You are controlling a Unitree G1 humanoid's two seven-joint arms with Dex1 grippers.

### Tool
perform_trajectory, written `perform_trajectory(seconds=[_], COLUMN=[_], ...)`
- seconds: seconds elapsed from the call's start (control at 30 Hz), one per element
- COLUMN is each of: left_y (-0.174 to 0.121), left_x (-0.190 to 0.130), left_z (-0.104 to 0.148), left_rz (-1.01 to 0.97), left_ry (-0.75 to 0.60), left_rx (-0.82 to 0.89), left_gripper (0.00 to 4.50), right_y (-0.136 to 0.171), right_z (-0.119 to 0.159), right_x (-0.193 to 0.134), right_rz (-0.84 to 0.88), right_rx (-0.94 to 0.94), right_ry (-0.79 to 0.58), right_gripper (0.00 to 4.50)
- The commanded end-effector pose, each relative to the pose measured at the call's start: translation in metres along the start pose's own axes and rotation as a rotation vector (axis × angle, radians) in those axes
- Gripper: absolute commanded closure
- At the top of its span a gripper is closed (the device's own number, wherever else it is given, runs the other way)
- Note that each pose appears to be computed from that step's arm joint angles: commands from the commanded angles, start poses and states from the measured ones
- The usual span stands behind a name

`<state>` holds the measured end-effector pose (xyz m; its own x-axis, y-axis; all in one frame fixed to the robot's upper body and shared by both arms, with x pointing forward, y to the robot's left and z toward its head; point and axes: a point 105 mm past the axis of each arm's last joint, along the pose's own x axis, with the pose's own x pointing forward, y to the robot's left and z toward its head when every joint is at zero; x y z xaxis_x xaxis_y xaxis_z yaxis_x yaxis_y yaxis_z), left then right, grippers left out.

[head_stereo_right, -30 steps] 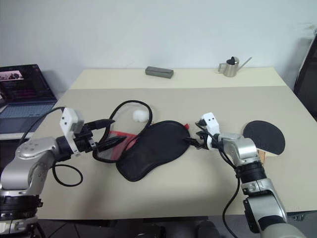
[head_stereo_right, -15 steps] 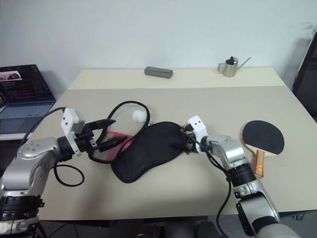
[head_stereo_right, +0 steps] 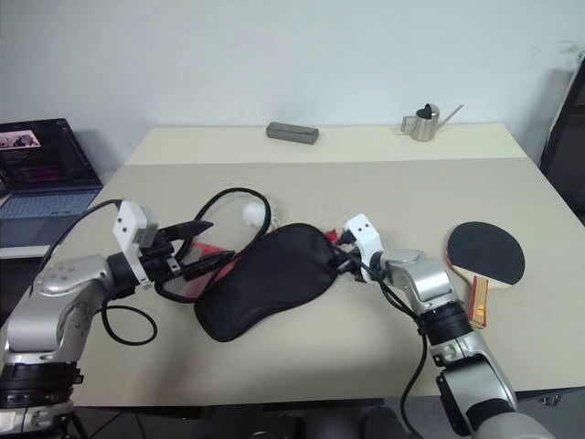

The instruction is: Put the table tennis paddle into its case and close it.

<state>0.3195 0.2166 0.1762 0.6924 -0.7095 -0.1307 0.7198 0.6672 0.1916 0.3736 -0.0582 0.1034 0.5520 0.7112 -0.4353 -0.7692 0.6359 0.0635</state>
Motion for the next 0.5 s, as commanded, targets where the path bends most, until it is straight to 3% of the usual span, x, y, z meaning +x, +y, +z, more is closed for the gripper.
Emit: perform_trajectory(seconds=[0.03,0.27,0.5], left_y=[-0.004,-0.007,-0.010], left_x=[0.001,0.001,0.000], left_z=[0.008,0.007,0.006], left_rz=[-0.009,-0.010,-0.009], left_ry=[-0.022,-0.021,-0.015], left_rx=[0.045,0.042,0.041], left_gripper=[0.00,0.00,0.00], right_y=[-0.003,-0.036,-0.073], right_z=[0.013,0.023,0.057], right_x=[-0.005,-0.013,-0.017], right_rz=[-0.007,-0.101,-0.236], right_rx=[-0.099,-0.307,-0.714], right_ry=[-0.028,-0.003,0.016], right_gripper=[4.48,4.48,4.48])
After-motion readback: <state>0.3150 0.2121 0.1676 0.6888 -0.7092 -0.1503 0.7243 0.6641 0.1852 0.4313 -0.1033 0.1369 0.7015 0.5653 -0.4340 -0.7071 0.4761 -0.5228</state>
